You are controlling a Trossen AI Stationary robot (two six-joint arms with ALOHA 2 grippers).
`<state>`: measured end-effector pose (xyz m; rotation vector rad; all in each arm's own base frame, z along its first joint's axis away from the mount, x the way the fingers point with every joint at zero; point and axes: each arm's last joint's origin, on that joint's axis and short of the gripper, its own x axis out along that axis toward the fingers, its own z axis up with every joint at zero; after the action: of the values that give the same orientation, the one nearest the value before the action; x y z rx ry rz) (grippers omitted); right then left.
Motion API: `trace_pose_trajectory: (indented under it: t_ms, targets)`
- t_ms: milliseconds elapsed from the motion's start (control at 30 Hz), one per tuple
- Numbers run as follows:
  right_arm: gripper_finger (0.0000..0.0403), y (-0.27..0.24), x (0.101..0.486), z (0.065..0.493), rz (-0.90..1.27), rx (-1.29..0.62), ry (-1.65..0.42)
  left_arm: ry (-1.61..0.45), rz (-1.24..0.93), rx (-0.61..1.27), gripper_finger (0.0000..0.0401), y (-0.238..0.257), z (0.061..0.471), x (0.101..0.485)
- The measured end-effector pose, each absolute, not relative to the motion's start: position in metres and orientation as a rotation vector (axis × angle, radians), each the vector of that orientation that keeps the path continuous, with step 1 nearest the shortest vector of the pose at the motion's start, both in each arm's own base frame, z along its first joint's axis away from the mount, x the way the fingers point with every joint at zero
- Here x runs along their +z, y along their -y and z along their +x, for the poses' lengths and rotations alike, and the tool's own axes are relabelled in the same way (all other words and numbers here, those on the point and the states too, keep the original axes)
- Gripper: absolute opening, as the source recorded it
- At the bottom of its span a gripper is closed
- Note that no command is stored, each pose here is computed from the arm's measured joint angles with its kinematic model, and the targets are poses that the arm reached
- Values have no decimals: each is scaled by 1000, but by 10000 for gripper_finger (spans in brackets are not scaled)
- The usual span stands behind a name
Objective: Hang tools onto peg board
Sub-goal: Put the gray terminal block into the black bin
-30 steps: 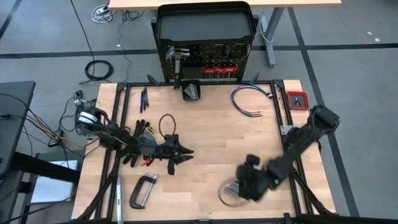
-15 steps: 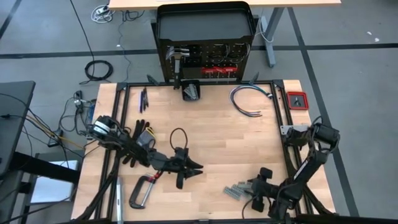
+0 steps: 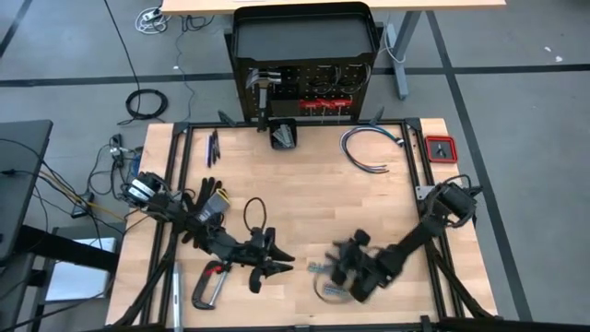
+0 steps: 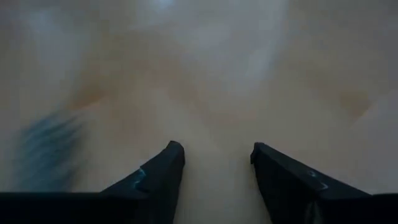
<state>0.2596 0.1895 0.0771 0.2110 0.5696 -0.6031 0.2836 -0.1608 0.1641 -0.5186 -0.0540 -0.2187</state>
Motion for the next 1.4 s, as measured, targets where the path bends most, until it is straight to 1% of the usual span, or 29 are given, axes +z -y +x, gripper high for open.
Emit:
trace_pose_trajectory:
  t_ms: [100, 133, 233, 333, 433, 533, 667, 933, 1033, 1133, 1233, 1400]
  targets:
    - [199, -176, 85, 268, 202, -649, -547, 49, -523, -232, 125, 159, 273, 166]
    - [198, -178, 92, 267, 203, -632, -542, 42, -523, -232, 125, 159, 270, 165]
    - [199, -194, 112, 257, 160, -512, -557, 30, -522, -238, 125, 159, 261, 162]
    - [203, -220, 130, 233, 124, -372, -547, 15, -530, -196, 125, 161, 254, 158]
    - [205, -245, 133, 206, 149, -284, -534, 5, -521, -139, 125, 165, 250, 152]
    - [204, -257, 120, 189, 205, -283, -527, -10, -503, -131, 125, 169, 250, 146]
    - [208, -264, 99, 180, 215, -301, -535, -28, -504, -120, 125, 171, 253, 140]
    - [241, -252, 70, 179, 190, -437, -505, -37, -518, -102, 125, 174, 257, 138]
    - [254, -250, 59, 183, 169, -457, -496, -32, -516, -82, 125, 173, 257, 138]
    - [257, -250, 46, 185, 136, -464, -467, -37, -512, -71, 125, 173, 258, 137]
    - [245, -250, 37, 182, 121, -475, -426, -45, -504, -60, 125, 173, 258, 136]
    - [197, -250, 33, 180, 118, -476, -414, -48, -499, -51, 125, 166, 253, 132]
